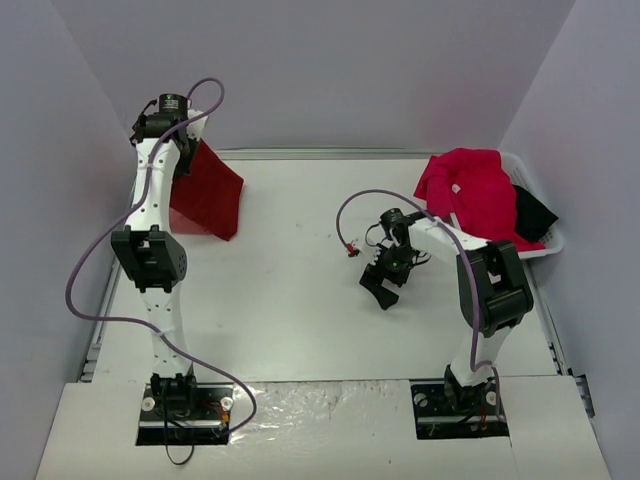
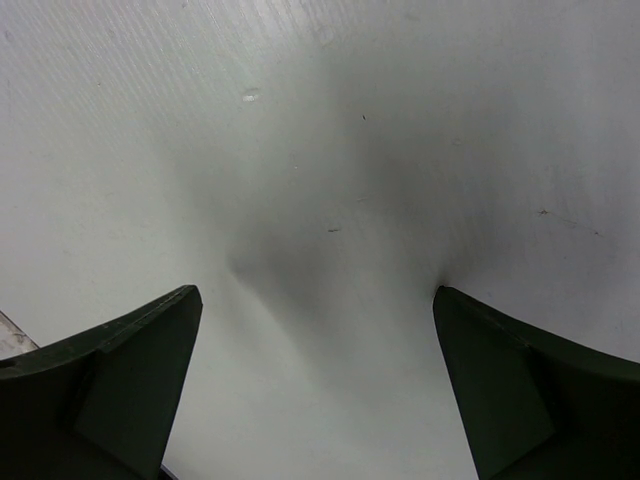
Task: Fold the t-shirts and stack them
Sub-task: Put the neatly folded tshirt into the corner of the board with the left arm
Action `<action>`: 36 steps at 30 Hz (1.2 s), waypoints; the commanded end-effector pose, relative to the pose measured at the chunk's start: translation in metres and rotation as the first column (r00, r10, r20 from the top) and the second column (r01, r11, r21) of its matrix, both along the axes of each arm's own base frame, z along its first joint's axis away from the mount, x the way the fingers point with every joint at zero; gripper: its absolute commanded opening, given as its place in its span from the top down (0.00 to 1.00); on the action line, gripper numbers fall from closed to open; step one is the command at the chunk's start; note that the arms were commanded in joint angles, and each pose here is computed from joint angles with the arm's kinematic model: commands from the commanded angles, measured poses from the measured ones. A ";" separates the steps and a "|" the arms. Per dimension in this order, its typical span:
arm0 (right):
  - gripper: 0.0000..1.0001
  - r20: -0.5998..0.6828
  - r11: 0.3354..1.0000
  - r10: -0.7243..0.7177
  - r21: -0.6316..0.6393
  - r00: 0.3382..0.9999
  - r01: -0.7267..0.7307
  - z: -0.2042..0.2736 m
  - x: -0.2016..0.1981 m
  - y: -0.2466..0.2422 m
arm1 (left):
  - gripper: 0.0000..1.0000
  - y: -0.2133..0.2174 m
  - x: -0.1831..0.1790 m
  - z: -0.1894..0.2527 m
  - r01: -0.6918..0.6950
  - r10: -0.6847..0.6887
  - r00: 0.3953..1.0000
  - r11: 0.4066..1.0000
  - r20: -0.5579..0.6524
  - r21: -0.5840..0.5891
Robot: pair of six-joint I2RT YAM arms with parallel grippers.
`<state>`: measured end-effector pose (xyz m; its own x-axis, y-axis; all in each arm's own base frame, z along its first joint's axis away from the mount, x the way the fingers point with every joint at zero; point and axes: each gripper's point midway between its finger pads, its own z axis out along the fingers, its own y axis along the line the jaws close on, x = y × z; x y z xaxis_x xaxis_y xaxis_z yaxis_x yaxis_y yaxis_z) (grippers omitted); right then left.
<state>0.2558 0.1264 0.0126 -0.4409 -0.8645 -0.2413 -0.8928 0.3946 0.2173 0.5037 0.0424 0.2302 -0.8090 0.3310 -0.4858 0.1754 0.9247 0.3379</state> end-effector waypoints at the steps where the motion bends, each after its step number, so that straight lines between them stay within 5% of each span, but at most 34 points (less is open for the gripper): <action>1: 0.00 -0.156 0.994 -0.005 -0.110 0.988 -0.013 -0.039 -0.034 -0.022 | 0.98 0.024 -0.003 0.038 -0.029 0.026 0.994 0.999 0.104 0.030; 18: 0.00 -0.195 0.988 -0.022 -0.157 0.981 -0.009 -0.050 -0.039 -0.031 | 0.98 0.061 0.015 -0.001 -0.075 0.071 0.994 0.996 0.089 0.044; 22: 0.00 -0.208 0.986 -0.029 -0.166 0.978 -0.006 -0.053 -0.042 -0.032 | 0.84 0.073 0.021 -0.009 -0.098 0.089 0.991 0.991 0.102 0.092; 29: 0.00 -0.214 0.984 -0.037 -0.176 0.976 -0.001 -0.054 -0.043 -0.034 | 0.78 0.092 0.028 -0.018 -0.141 0.125 0.985 0.981 0.120 0.135; 33: 0.00 -0.212 0.985 -0.040 -0.173 0.977 0.002 -0.053 -0.043 -0.035 | 0.57 0.106 0.025 -0.020 -0.192 0.170 0.977 0.963 0.129 0.187; 36: 0.00 -0.207 0.985 -0.041 -0.170 0.978 0.005 -0.052 -0.043 -0.035 | 0.57 0.114 0.022 -0.014 -0.221 0.193 0.970 0.953 0.149 0.208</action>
